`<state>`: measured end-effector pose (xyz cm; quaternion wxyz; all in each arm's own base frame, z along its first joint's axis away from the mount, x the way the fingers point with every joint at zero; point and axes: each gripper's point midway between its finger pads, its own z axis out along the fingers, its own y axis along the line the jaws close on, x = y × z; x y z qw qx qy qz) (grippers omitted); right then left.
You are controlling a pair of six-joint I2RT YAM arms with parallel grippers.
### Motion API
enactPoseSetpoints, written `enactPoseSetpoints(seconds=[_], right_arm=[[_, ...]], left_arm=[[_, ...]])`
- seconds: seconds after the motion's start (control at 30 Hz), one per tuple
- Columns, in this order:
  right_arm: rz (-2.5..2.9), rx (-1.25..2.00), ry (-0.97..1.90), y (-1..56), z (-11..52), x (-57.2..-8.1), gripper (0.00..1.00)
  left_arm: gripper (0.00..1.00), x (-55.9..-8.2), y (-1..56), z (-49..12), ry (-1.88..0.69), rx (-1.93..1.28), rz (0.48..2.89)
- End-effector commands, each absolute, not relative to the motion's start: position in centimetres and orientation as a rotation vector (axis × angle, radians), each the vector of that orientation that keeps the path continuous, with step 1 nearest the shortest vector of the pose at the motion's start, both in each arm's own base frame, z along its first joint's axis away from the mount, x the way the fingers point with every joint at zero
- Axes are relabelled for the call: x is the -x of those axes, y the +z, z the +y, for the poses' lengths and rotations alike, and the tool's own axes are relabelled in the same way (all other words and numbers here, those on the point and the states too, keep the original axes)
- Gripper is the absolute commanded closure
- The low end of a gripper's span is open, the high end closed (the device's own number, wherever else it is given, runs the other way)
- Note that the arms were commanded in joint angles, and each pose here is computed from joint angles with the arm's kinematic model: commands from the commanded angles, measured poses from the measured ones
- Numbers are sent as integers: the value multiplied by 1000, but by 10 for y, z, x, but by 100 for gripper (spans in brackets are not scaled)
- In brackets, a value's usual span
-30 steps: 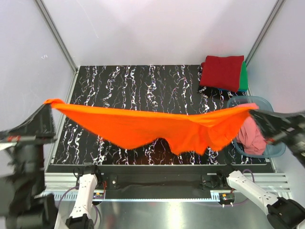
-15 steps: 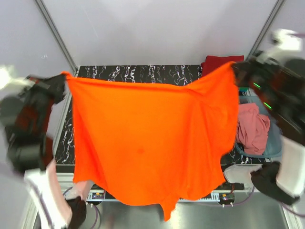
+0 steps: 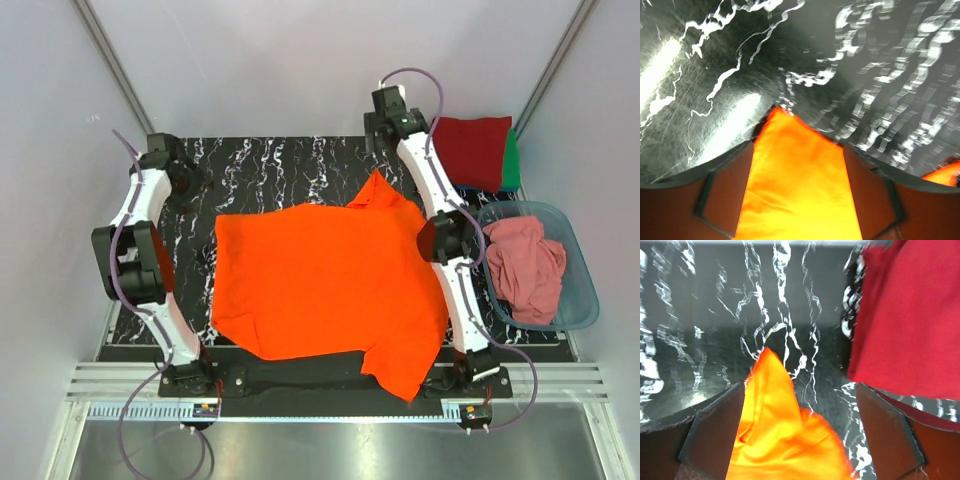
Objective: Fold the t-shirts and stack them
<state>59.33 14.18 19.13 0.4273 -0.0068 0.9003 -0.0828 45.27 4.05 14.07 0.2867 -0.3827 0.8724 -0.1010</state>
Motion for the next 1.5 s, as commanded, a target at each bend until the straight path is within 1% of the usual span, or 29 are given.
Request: enactPoseSetpoints(seconds=[0.0, 0.03, 0.07, 0.1, 0.13, 0.17, 0.2, 0.23, 0.27, 0.33, 0.37, 0.43, 0.5, 0.53, 0.57, 0.63, 0.87, 1.13, 1.47], right_arm=[[2201, -43, -188, 244, 136, -573, 0], [2201, -61, -173, 256, 134, -564, 0], [2286, -67, -181, 223, 136, -560, 0], [2308, -68, -163, 215, 138, -555, 0], [2261, -79, -109, 242, 138, -544, 0], [2309, -69, -69, 201, 146, -542, 0], [2300, -79, -31, 198, 146, -538, 0], [2226, -96, 42, 218, 149, -539, 0], [2287, -101, 59, 190, 147, -528, 0], [2323, -97, 198, 177, 156, -522, 0], [2342, -88, 231, 167, 162, -521, 0], [2390, -64, 303, 148, 174, -521, 2], [2416, -51, 382, 137, 187, -521, 3], [2430, -51, 403, 127, 192, -524, 3], [2436, -52, 421, 123, 195, -525, 3], [2462, -59, 451, 108, 202, -528, 5], [2499, -100, 508, 80, 212, -536, 9], [2522, -95, 548, 57, 221, -542, 13], [2511, -100, 597, 63, 232, -544, 16]], left_arm=[[19, -464, 198, 48, -248, 967, 2184], [17, -462, 200, 51, -222, 969, 2166], [17, -451, 199, 48, -220, 966, 2169], [18, -446, 196, 43, -225, 964, 2172], [18, -443, 196, 41, -232, 961, 2161], [18, -427, 187, 36, -237, 970, 2174], [19, -421, 183, 31, -247, 965, 2176], [19, -418, 182, 22, -266, 944, 2161], [20, -400, 157, 16, -261, 969, 2201], [20, -392, 161, 2, -295, 913, 2155], [20, -377, 139, -4, -288, 933, 2191], [21, -372, 137, -15, -323, 896, 2158], [21, -358, 116, -20, -332, 899, 2166], [21, -364, 117, -20, -351, 884, 2126], [21, -358, 104, -20, -347, 885, 2139], [22, -363, 101, -21, -360, 859, 2114], [24, -367, 62, -22, -369, 862, 2112], [26, -373, 67, -26, -422, 847, 2057], [26, -375, 68, -26, -420, 834, 2053]])
